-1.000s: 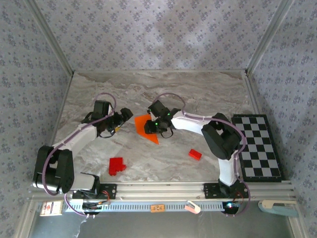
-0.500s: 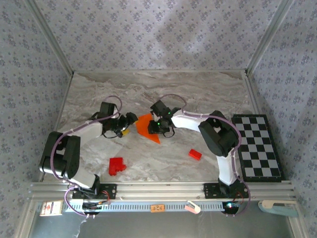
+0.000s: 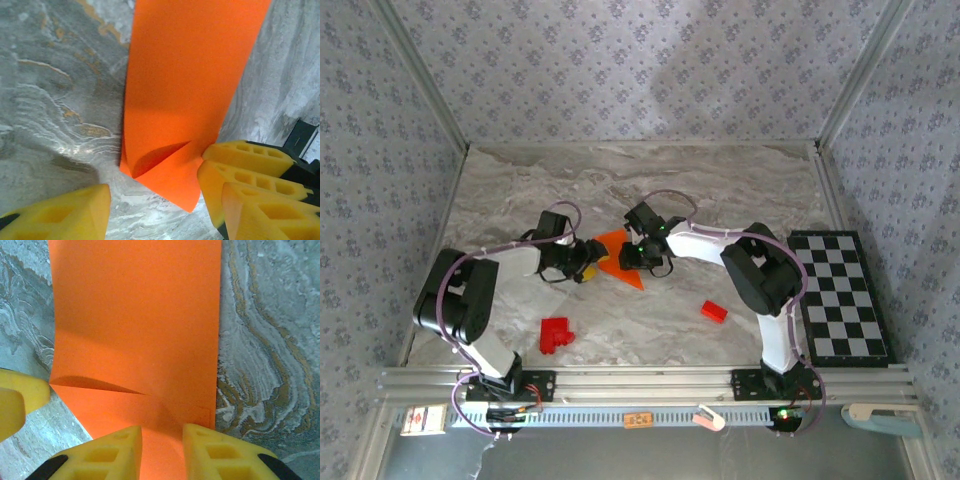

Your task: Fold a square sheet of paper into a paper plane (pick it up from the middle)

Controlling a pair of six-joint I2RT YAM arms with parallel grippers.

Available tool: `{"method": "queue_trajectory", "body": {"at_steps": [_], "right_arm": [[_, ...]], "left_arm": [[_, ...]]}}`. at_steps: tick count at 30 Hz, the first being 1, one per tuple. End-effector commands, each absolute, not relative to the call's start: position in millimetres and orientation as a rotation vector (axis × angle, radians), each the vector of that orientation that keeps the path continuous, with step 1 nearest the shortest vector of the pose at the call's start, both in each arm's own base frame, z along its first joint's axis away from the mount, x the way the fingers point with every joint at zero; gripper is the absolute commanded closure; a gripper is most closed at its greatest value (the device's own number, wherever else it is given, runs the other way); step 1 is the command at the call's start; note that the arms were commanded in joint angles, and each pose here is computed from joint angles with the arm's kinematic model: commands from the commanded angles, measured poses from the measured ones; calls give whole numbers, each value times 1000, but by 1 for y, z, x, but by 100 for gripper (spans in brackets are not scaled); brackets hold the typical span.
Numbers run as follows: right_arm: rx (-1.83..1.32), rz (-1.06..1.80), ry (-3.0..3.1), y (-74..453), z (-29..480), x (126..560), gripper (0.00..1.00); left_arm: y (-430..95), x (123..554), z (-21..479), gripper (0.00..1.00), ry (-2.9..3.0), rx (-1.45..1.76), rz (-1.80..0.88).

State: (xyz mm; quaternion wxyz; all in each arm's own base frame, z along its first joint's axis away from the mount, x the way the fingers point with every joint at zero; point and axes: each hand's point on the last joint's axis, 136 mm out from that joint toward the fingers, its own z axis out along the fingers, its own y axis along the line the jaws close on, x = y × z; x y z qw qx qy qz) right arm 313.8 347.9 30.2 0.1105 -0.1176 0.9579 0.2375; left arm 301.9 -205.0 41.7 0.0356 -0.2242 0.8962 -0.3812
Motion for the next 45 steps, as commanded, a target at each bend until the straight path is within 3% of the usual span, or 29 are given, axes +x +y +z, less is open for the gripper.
{"method": "queue_trajectory", "body": {"at_steps": [1, 10, 27, 45], "right_arm": [[-305, 664, 2879, 338, 17, 308, 71], [-299, 663, 2885, 337, 15, 307, 72], [-291, 661, 2891, 335, 13, 307, 72], [-297, 676, 2878, 334, 15, 308, 73]], "left_arm": [[-208, 306, 41, 44, 2742, -706, -1192], [-213, 308, 41, 57, 2740, -698, -1229], [-215, 309, 39, 60, 2761, -681, -1235], [-227, 317, 54, 72, 2694, -531, -1362]]}}
